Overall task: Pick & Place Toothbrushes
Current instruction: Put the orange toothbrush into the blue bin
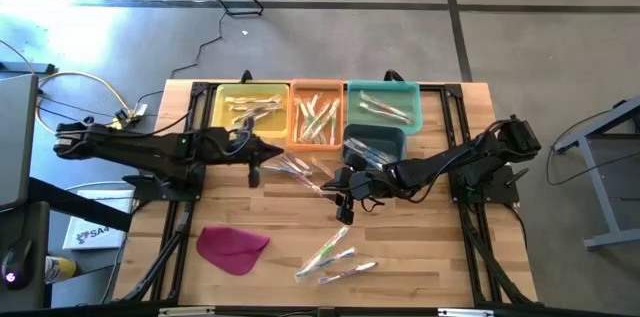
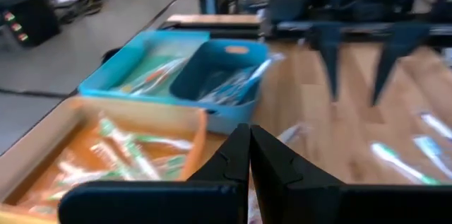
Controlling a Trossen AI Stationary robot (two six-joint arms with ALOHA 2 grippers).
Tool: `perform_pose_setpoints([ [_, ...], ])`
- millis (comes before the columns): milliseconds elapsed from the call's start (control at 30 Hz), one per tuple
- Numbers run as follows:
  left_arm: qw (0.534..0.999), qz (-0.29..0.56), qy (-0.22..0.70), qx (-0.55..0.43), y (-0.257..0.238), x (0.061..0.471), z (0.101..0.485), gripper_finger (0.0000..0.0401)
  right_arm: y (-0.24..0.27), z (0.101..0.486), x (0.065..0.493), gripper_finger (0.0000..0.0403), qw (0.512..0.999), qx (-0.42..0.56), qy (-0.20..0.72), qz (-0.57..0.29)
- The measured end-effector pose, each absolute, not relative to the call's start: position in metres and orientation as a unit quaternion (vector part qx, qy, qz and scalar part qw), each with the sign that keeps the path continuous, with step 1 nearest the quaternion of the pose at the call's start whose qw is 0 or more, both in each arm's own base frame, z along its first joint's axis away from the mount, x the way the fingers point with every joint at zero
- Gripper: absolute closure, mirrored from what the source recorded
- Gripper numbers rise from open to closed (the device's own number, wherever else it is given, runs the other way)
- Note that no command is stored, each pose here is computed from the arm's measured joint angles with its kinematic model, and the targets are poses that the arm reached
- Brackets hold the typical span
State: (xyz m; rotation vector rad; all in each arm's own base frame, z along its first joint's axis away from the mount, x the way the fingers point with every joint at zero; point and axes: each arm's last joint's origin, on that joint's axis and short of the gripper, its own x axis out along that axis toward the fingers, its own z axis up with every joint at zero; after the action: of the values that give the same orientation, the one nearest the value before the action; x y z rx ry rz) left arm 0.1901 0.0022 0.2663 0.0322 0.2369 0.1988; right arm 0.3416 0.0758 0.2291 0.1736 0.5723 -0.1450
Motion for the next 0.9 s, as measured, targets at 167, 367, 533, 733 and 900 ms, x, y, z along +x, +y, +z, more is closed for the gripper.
perform_pose_setpoints([
  [167,0.993,0.063,0.102,0.019,-0.011,0.183,0.267,0.0394,0.076,0.229,0.342,0.0255,0.953,0.085,0.282,-0.071],
  [367,0.995,0.035,0.089,0.013,-0.021,0.172,0.247,0.0394,0.076,0.229,0.342,0.0255,0.953,0.084,0.28,-0.076],
  [533,0.997,0.019,0.071,0.021,-0.025,0.166,0.227,0.0394,0.074,0.229,0.342,0.0255,0.953,0.078,0.275,-0.096],
  [733,0.997,0.015,0.074,0.027,-0.025,0.16,0.21,0.0394,0.07,0.231,0.343,0.0255,0.955,0.082,0.268,-0.102],
  [900,0.997,0.015,0.073,0.032,-0.025,0.157,0.208,0.0394,0.067,0.233,0.345,0.0255,0.958,0.088,0.254,-0.104],
])
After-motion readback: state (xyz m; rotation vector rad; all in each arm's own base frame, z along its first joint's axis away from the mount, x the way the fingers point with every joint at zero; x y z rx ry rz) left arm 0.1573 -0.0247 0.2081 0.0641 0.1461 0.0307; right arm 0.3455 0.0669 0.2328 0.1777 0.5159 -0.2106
